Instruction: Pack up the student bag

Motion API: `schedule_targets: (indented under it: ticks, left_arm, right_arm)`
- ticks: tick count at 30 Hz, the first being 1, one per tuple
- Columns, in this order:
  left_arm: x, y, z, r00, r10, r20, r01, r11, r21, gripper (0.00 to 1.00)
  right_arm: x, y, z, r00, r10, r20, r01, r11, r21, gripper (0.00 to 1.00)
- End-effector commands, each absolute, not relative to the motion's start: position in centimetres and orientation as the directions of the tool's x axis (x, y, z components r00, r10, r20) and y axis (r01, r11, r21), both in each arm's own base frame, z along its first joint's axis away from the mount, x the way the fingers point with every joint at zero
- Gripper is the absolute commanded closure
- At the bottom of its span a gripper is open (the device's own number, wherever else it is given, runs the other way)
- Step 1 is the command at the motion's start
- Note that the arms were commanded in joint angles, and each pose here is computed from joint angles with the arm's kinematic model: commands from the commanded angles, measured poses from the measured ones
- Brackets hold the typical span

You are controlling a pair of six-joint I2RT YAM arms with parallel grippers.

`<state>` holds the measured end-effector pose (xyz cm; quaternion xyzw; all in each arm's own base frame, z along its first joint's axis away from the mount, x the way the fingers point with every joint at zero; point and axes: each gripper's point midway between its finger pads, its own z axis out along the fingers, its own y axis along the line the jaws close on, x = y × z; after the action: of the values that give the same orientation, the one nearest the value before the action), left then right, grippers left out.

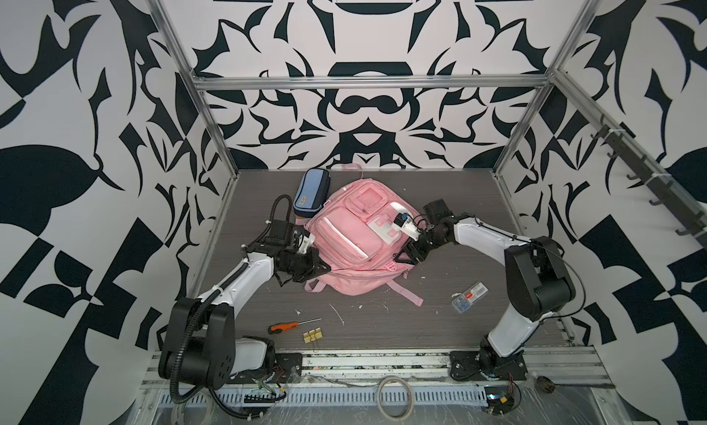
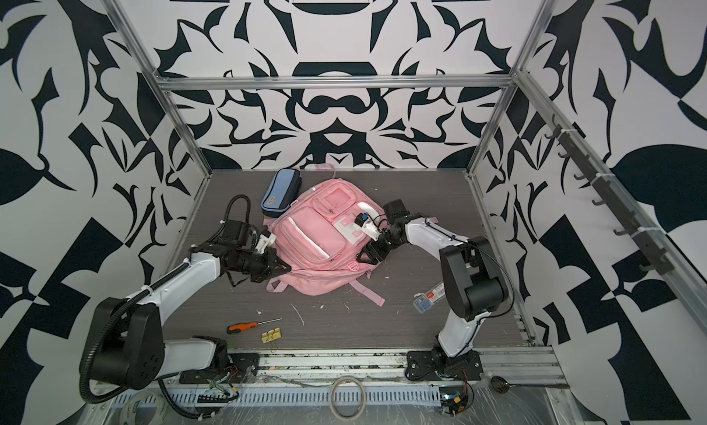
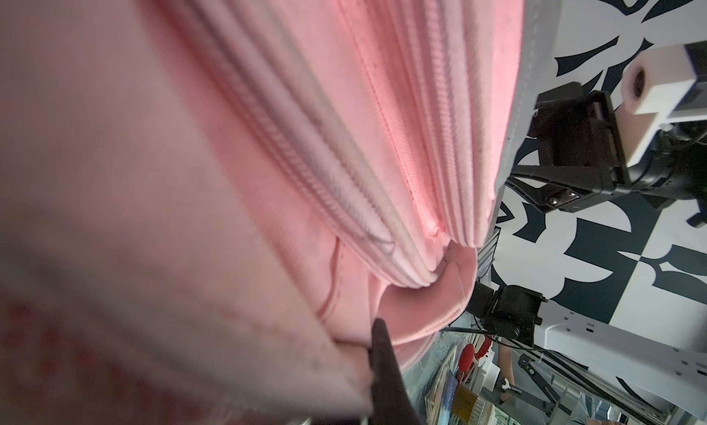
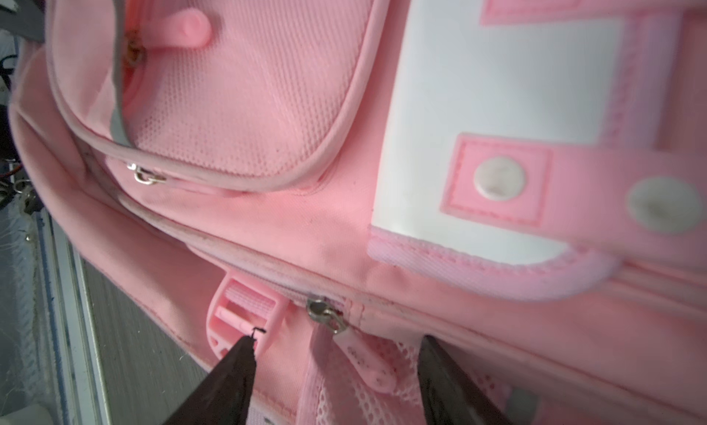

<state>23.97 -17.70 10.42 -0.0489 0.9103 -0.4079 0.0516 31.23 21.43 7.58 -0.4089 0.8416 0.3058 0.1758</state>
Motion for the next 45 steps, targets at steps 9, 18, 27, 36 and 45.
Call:
schedule_targets:
  ticks: [9,18,27,36,45]
  left_arm:
    - [24.2,-18.5,11.5,-0.992,-0.111,-0.063,-0.020,0.617,-0.787,1.00]
    - [24.3,-18.5,11.8,-0.991,-0.116,-0.063,-0.021,0.613,-0.789,1.00]
    - [24.2,-18.6,11.9,-0.991,-0.120,-0.059,-0.026,0.605,-0.796,1.00]
    - [25.8,-21.6,14.0,-0.983,-0.161,-0.083,-0.017,0.539,-0.842,1.00]
    - [26.8,-26.3,14.8,-0.980,-0.185,-0.072,-0.019,0.447,-0.894,1.00]
  right_arm:
    - [30.9,23.0,7.0,-0.540,-0.663,-0.520,-0.841,0.399,0.365,0.43]
    - [30.9,22.8,6.6,-0.507,-0.703,-0.498,-0.862,0.397,0.316,0.75]
    - [30.8,22.1,8.2,-0.469,-0.716,-0.517,-0.882,0.410,0.232,1.00]
    - [26.7,23.7,10.6,-0.370,-0.779,-0.506,-0.928,0.338,0.157,1.00]
    - [23.9,25.0,13.4,-0.276,-0.848,-0.452,-0.961,0.260,0.098,1.00]
